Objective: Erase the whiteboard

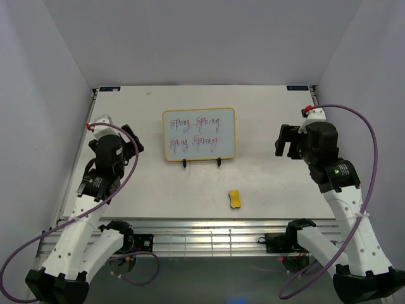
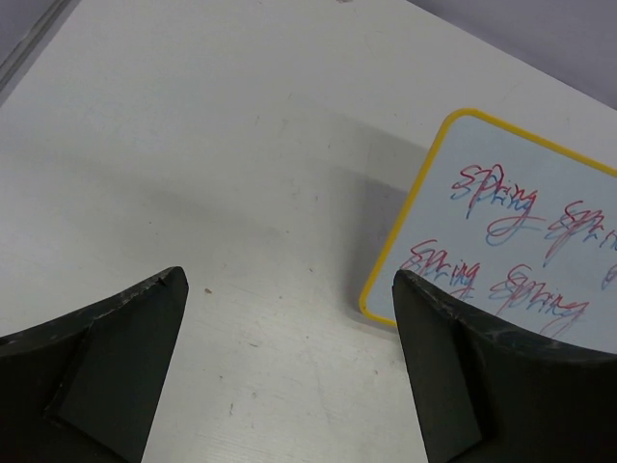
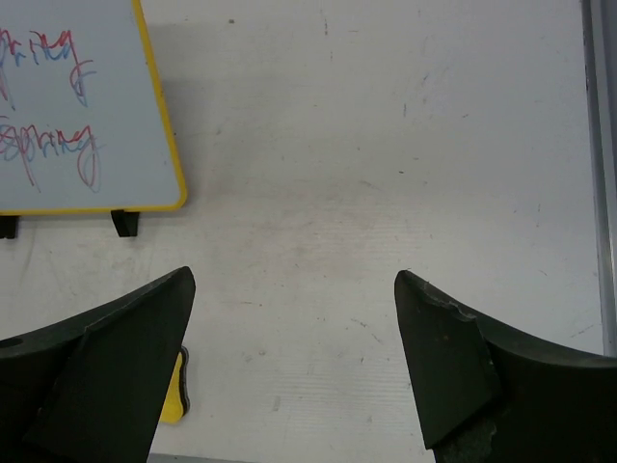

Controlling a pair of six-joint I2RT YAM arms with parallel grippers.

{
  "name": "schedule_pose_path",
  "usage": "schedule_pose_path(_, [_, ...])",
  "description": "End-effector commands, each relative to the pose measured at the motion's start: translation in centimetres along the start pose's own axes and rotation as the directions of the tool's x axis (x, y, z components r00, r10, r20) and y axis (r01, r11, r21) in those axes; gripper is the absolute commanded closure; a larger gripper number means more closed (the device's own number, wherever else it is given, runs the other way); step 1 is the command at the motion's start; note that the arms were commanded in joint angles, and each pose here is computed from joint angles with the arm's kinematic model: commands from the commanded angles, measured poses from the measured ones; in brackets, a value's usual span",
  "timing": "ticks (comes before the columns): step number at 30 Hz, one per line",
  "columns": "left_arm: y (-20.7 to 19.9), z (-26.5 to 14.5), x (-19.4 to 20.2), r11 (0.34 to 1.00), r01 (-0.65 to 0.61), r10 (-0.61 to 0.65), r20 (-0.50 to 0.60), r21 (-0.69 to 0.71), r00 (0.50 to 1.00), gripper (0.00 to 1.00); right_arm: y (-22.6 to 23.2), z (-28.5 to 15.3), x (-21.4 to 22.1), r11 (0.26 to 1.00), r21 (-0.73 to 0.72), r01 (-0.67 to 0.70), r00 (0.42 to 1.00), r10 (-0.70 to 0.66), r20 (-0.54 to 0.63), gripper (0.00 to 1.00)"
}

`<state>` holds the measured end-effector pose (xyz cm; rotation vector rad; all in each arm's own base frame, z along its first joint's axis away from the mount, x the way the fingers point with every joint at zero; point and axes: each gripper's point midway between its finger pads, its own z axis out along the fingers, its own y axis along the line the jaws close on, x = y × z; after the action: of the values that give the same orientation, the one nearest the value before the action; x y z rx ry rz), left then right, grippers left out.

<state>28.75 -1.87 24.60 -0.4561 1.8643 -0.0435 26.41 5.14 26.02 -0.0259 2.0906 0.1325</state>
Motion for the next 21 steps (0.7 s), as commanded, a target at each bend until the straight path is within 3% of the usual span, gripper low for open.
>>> schedule_pose_path(1, [-2.4,-0.1,-1.4,0.995,0.040,-0.039,-0.005,0.094,0.999,0.02,1.3,0.2,-1.2,0.998,-0.066,-0.021,0.997,0.025,0.068,0.10])
schedule_pose_path(7, [-8.1,-0.1,-2.7,0.946,0.089,-0.069,-0.077,0.313,0.995,0.02,4.8,0.1,-1.7,0.959,-0.263,-0.107,0.981,0.144,0.127,0.10])
schedule_pose_path(9, [-11.9,-1.1,-3.6,0.868,0.056,-0.013,-0.091,0.494,0.996,0.02,4.8,0.1,-1.6,0.958,-0.267,-0.109,0.978,0.152,0.147,0.10])
schedule_pose_path(14, [-16.2,2.5,-3.6,0.774,0.040,0.086,-0.168,0.632,0.982,0.02,4.9,-1.0,-2.0,0.955,-0.286,-0.073,0.973,0.131,0.189,0.10])
schedule_pose_path(15, [-17.9,1.8,-4.6,0.671,0.068,0.076,-0.160,0.738,0.984,0.02,4.9,-1.2,-2.0,0.956,-0.286,-0.067,0.972,0.127,0.196,0.10])
schedule_pose_path(16, [-17.6,2.3,-4.7,0.643,0.109,0.051,-0.184,0.758,0.982,0.02,4.8,-1.6,-2.3,0.955,-0.290,-0.060,0.967,0.128,0.221,0.10])
schedule_pose_path(17, [-16.6,4.1,-6.7,0.619,0.107,-0.006,-0.132,0.778,0.991,0.02,5.0,-1.8,-2.3,0.953,-0.300,-0.051,0.964,0.125,0.233,0.10])
schedule_pose_path(18, [-16.7,3.8,-7.0,0.552,0.144,-0.024,-0.157,0.821,0.987,0.02,5.0,-1.6,-1.9,0.951,-0.307,-0.046,0.964,0.123,0.235,0.10])
schedule_pose_path(21, [-13.5,8.3,-6.7,0.564,0.152,-0.033,-0.161,0.812,0.986,0.02,6.0,-2.5,-2.1,0.931,-0.365,-0.025,0.957,0.127,0.259,0.10])
